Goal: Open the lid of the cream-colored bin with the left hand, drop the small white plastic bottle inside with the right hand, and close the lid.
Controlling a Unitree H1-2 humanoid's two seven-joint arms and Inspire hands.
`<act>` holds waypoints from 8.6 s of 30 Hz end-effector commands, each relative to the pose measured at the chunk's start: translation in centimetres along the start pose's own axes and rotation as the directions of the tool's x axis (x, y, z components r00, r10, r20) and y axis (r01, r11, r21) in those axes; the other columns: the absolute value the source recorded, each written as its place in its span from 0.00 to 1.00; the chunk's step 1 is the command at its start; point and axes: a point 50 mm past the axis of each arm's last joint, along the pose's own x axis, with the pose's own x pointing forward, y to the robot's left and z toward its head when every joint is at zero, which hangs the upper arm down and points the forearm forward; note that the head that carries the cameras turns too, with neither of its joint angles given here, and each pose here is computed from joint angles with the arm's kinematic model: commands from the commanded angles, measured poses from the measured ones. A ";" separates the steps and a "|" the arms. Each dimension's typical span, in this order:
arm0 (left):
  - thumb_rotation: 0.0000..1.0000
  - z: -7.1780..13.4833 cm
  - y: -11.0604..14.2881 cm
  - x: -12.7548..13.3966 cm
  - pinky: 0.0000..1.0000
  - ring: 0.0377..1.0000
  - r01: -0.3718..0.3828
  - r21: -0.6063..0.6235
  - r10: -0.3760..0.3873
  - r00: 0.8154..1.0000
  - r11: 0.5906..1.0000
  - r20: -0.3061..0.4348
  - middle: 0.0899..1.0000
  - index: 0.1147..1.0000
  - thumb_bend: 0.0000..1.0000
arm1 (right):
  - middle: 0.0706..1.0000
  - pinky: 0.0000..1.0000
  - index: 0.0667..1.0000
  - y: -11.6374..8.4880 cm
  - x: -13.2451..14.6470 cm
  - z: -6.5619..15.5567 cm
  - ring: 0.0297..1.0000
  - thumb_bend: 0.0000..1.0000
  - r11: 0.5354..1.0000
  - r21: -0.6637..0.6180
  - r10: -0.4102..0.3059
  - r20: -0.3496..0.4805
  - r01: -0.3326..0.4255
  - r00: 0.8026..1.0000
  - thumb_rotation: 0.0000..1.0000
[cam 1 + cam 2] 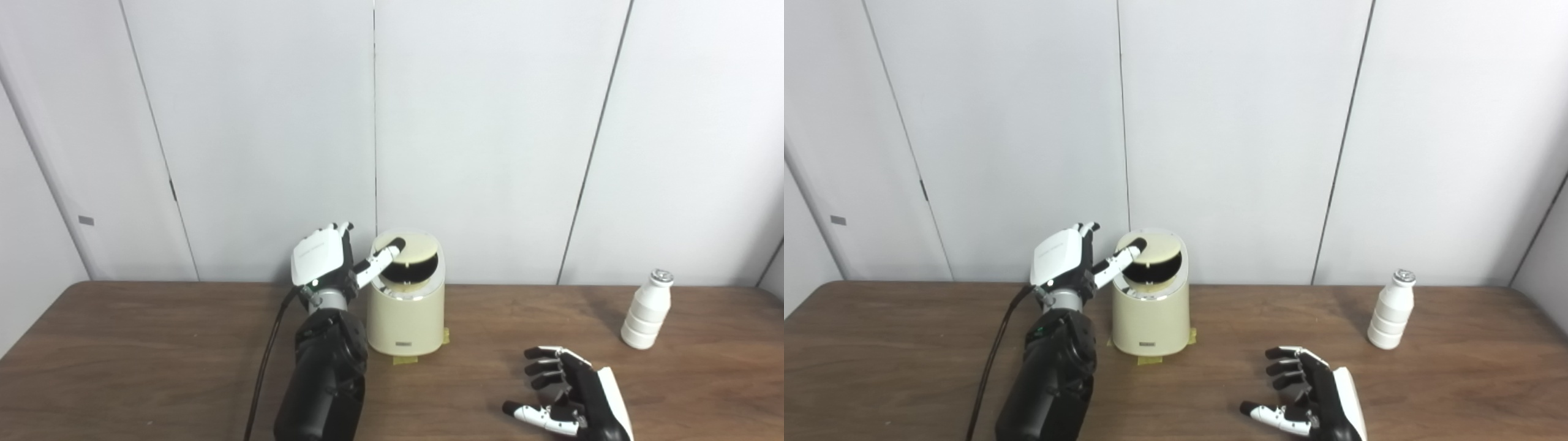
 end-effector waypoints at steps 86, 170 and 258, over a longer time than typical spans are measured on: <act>0.48 -20.3 -1.5 -14.2 0.61 0.69 -0.051 -0.723 0.208 0.970 0.689 0.130 0.69 0.65 0.11 | 0.54 0.43 0.54 -10.4 -1.5 1.5 0.48 0.69 0.811 0.062 -0.584 0.050 0.581 0.810 0.23; 0.43 -20.4 0.0 -15.1 0.60 0.67 -0.040 -0.737 0.215 0.966 0.675 0.144 0.66 0.63 0.12 | 0.85 0.66 0.86 -12.7 12.6 0.7 0.79 0.89 0.897 -0.108 -0.440 -0.130 0.429 0.889 0.31; 0.41 -20.0 0.2 -16.2 0.60 0.67 -0.032 -0.703 0.189 0.971 0.710 0.147 0.66 0.62 0.11 | 0.42 0.38 0.48 -10.6 14.6 -1.0 0.42 0.52 0.867 -0.060 -0.489 0.085 0.494 0.868 0.00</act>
